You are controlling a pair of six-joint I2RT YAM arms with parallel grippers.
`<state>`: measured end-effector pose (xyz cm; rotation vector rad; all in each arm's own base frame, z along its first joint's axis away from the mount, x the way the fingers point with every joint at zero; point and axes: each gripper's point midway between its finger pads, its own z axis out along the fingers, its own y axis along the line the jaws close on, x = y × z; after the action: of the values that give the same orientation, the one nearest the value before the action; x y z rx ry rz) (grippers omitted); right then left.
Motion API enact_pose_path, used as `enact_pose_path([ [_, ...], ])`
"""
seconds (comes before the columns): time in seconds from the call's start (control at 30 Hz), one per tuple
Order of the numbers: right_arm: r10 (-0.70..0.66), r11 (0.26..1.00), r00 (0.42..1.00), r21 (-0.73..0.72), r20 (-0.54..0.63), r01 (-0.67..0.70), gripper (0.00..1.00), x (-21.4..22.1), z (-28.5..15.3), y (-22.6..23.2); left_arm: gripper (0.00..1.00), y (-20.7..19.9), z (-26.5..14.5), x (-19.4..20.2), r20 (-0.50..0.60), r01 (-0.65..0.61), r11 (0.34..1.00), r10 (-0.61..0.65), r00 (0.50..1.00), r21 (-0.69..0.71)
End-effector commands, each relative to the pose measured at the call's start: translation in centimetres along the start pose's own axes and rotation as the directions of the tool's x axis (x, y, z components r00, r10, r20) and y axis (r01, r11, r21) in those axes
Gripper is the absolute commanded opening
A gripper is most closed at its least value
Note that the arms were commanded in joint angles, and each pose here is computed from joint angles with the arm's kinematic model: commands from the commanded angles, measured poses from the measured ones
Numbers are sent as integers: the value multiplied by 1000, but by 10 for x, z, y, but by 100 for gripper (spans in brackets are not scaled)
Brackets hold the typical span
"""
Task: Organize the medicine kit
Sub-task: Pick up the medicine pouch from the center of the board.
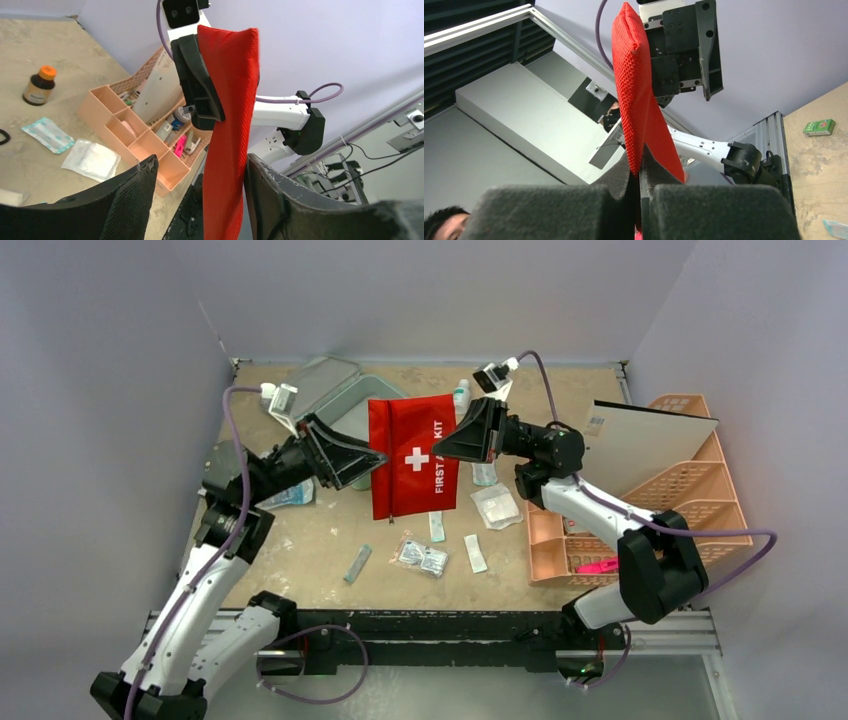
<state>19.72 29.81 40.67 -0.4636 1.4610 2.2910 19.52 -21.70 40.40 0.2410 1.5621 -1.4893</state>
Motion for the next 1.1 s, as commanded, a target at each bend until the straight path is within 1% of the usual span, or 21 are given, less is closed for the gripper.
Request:
enact_pose_path([
  [0.0, -63, 997, 998, -44, -8, 63, 0, 5, -1, 19, 57, -11, 6, 7, -64, 5, 993, 3, 998, 117],
  [0.07, -61, 997, 998, -38, -2, 61, 0, 4, -1, 17, 49, -11, 4, 11, -69, 3, 992, 6, 998, 130],
  [0.13, -66, 997, 998, -28, 9, 66, 0, 3, -1, 14, 33, -10, 1, 14, -65, -6, 992, 14, 998, 125],
  [0.2, -59, 998, 998, -7, 11, 59, 0, 2, -1, 10, 13, -3, 0, 17, -71, -13, 996, 19, 997, 84],
  [0.23, -55, 998, 998, 5, 10, 55, 1, 2, -1, 7, 8, 3, 0, 19, -80, -14, 998, 18, 997, 54],
  [0.27, -53, 998, 999, 19, 10, 53, 3, 2, -1, 4, 2, 8, 0, 21, -88, -19, 999, 22, 996, 29],
  [0.33, -53, 997, 998, 54, 38, 51, 13, -3, -1, -4, 0, 19, -1, 22, -100, -43, 999, 39, 994, -33],
  [0.37, -47, 995, 997, 87, 56, 42, 24, -6, -1, -12, 0, 28, -3, 24, -116, -48, 995, 37, 993, -87],
  [0.4, -49, 991, 996, 127, 70, 40, 31, -7, -2, -20, 0, 38, -6, 25, -129, -62, 987, 43, 991, -148],
  [0.43, -37, 983, 996, 182, 84, 21, 39, -7, -5, -32, 0, 47, -10, 25, -136, -77, 975, 49, 990, -208],
  [0.5, -79, 948, 992, 314, 102, 43, 51, -7, -13, -50, 0, 65, -20, 26, -153, -105, 939, 56, 987, -327],
  [0.57, -133, 875, 985, 479, 107, 67, 60, -8, -27, -71, 0, 82, -31, 24, -153, -144, 892, 85, 985, -429],
  [0.6, -157, 826, 982, 559, 102, 74, 62, -7, -36, -79, 0, 92, -38, 24, -164, -176, 862, 110, 980, -475],
  [0.63, -200, 773, 976, 626, 86, 103, 64, -7, -44, -85, 0, 101, -45, 25, -175, -195, 831, 120, 977, -521],
  [0.7, -251, 664, 966, 737, 62, 125, 64, -8, -61, -97, 0, 125, -64, 26, -192, -219, 739, 123, 974, -638],
  [0.77, -277, 605, 960, 784, 44, 138, 64, -8, -69, -103, 0, 142, -79, 26, -212, -237, 657, 119, 970, -716],
  [0.87, -283, 530, 959, 835, 11, 147, 64, -3, -72, -112, 0, 157, -89, 24, -255, -264, 575, 99, 962, -774],
  [0.9, -288, 485, 957, 861, -9, 154, 64, -1, -74, -116, 0, 161, -91, 24, -275, -276, 556, 88, 958, -784],
  [1.0, -264, 317, 962, 936, -69, 154, 61, 8, -92, -139, 0, 170, -98, 27, -332, -309, 504, 45, 942, -807],
  [1.03, -254, 277, 963, 948, -87, 159, 59, 10, -97, -145, 0, 174, -103, 25, -335, -314, 468, 39, 941, -826],
  [1.07, -241, 234, 965, 959, -105, 162, 58, 12, -103, -154, 0, 176, -107, 25, -341, -320, 446, 34, 939, -836],
])
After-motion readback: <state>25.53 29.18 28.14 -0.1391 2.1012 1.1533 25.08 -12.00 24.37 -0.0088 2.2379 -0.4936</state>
